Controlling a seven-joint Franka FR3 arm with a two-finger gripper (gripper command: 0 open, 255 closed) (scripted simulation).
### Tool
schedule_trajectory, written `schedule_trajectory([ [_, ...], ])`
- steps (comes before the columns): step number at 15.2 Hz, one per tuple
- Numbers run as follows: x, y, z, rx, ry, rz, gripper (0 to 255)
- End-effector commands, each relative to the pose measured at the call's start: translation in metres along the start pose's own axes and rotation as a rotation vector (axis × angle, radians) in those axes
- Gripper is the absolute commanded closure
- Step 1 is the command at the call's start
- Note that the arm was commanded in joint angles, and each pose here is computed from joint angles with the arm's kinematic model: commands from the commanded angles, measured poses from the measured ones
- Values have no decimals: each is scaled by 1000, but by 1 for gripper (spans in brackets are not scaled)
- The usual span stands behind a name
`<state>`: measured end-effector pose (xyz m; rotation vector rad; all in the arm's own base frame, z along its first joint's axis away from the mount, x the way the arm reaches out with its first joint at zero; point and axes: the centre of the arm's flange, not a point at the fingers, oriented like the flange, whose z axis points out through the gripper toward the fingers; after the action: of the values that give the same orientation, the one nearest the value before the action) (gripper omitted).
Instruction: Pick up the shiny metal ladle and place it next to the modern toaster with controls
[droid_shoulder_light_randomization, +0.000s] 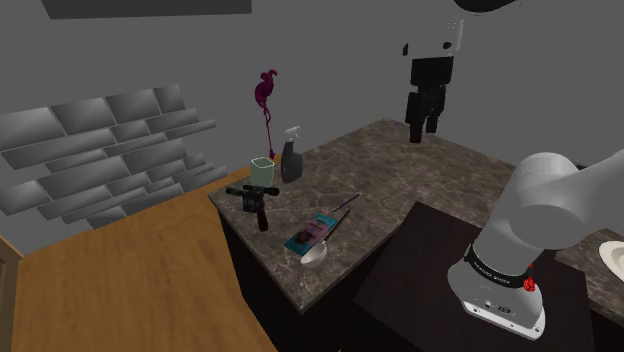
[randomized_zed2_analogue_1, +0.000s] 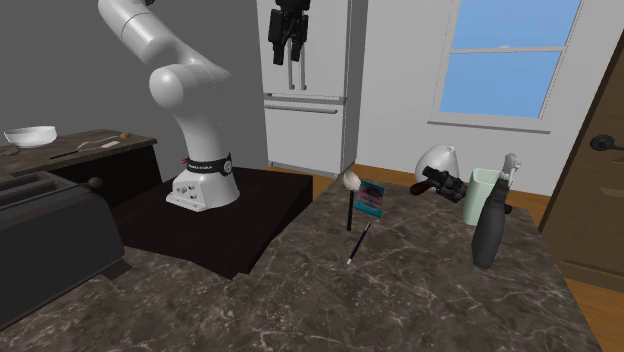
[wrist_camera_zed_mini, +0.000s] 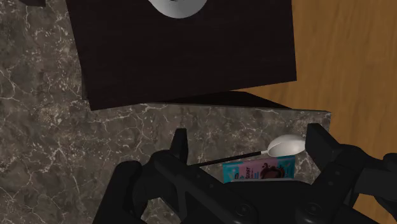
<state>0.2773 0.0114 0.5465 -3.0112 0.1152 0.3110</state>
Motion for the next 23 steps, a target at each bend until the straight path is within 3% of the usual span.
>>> schedule_trajectory([
  [1, 0, 0, 0, 0, 0, 0, 0],
  [23, 123, -79, 236, 129, 89, 605, 0],
])
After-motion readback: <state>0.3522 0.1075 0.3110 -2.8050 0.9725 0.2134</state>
